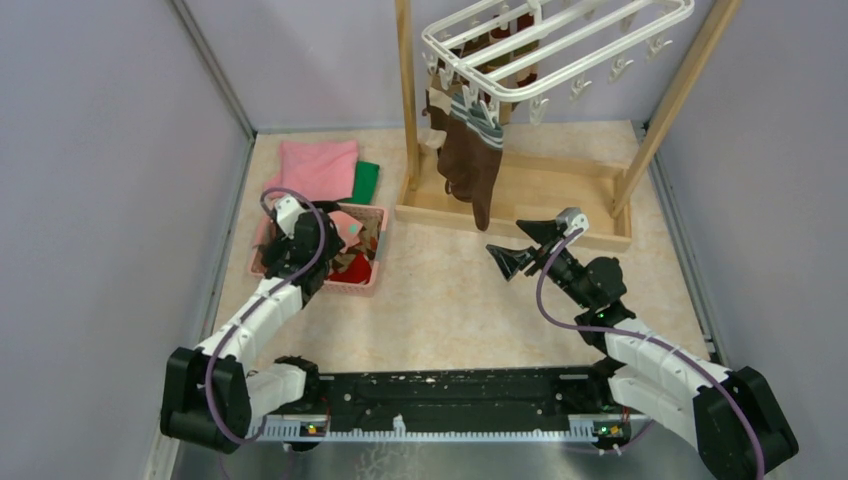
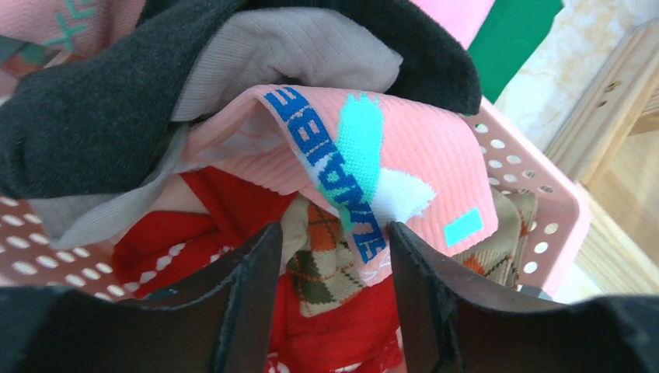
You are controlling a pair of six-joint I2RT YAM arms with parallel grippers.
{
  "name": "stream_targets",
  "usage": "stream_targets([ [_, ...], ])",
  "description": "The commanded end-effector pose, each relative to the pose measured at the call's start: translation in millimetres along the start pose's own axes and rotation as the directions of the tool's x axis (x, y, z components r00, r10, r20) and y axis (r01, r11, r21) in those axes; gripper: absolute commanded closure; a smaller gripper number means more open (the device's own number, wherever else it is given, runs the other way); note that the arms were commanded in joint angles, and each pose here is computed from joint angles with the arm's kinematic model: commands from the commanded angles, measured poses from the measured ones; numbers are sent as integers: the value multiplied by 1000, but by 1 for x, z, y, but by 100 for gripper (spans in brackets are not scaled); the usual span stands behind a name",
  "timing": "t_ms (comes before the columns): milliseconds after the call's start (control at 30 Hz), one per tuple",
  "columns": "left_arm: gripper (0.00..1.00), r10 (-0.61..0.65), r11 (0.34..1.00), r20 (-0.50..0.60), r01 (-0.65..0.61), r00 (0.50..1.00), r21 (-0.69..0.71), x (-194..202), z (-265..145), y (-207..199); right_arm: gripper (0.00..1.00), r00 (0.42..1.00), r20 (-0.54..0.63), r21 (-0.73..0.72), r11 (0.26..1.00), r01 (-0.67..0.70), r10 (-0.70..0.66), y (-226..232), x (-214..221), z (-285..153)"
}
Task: Clip the socks to the hanger
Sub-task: Pick up the sock from the bin.
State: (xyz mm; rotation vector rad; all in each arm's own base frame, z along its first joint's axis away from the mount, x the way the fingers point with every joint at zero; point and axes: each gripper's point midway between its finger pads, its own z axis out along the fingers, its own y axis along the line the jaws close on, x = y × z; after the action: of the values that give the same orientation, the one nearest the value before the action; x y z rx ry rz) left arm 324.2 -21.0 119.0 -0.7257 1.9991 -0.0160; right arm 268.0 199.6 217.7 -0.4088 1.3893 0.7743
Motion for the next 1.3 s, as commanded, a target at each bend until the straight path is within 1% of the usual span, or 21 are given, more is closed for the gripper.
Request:
stream_targets([
  [0, 43, -105, 988, 81, 94, 991, 126, -22, 10, -24, 2, 999, 52, -13, 1000, 5, -4, 4, -15, 1],
  [100, 48, -145, 979, 92, 129, 985, 160, -26, 11, -26, 2, 999, 49, -12, 1000, 2, -2, 4, -14, 1],
  [167, 54, -165, 972, 94, 145, 982, 186, -27, 10, -27, 2, 999, 49, -13, 1000, 1, -1, 4, -14, 2],
  [267, 76, -181, 960, 89, 156, 980, 231, -27, 7, -30, 2, 999, 50, -18, 1000, 0, 1, 5, -15, 2],
  [367, 93, -189, 952, 79, 162, 979, 259, -28, 1, -31, 2, 999, 48, -19, 1000, -2, 3, 5, -14, 2],
  [433, 100, -190, 947, 72, 164, 979, 276, -29, -5, -32, 2, 999, 47, -19, 1000, -2, 3, 5, -14, 2],
  [700, 100, -228, 922, 53, 199, 972, 331, -34, -33, -32, 2, 999, 52, -24, 1000, -2, 3, 6, -16, 2],
  [800, 100, -236, 903, 39, 204, 971, 377, -40, -45, -40, 1, 999, 53, -26, 1000, -2, 4, 7, -16, 2],
  [900, 100, -204, 886, 21, 176, 979, 429, -51, -63, -53, 2, 998, 55, -31, 1000, -1, 3, 8, -18, 2],
  [967, 100, -174, 879, 41, 136, 984, 456, -66, -79, -59, 2, 998, 56, -47, 999, 3, -1, 11, -18, 2],
  [1100, 100, -146, 859, 144, 53, 979, 509, -100, -114, -63, 2, 998, 54, -158, 987, 34, -26, 30, -23, 4],
  [1167, 100, -146, 826, 195, 11, 970, 564, -114, -134, -69, 2, 998, 51, -223, 974, 50, -39, 40, -24, 5],
  [1200, 100, -133, 795, 211, -23, 968, 607, -117, -144, -76, 3, 998, 54, -261, 964, 57, -45, 46, -26, 6],
  [1233, 100, -112, 755, 228, -67, 967, 653, -119, -155, -85, 4, 997, 59, -300, 951, 67, -52, 53, -29, 7],
  [1267, 100, -86, 692, 232, -109, 969, 713, -117, -168, -96, 4, 997, 59, -339, 938, 73, -56, 59, -32, 9],
])
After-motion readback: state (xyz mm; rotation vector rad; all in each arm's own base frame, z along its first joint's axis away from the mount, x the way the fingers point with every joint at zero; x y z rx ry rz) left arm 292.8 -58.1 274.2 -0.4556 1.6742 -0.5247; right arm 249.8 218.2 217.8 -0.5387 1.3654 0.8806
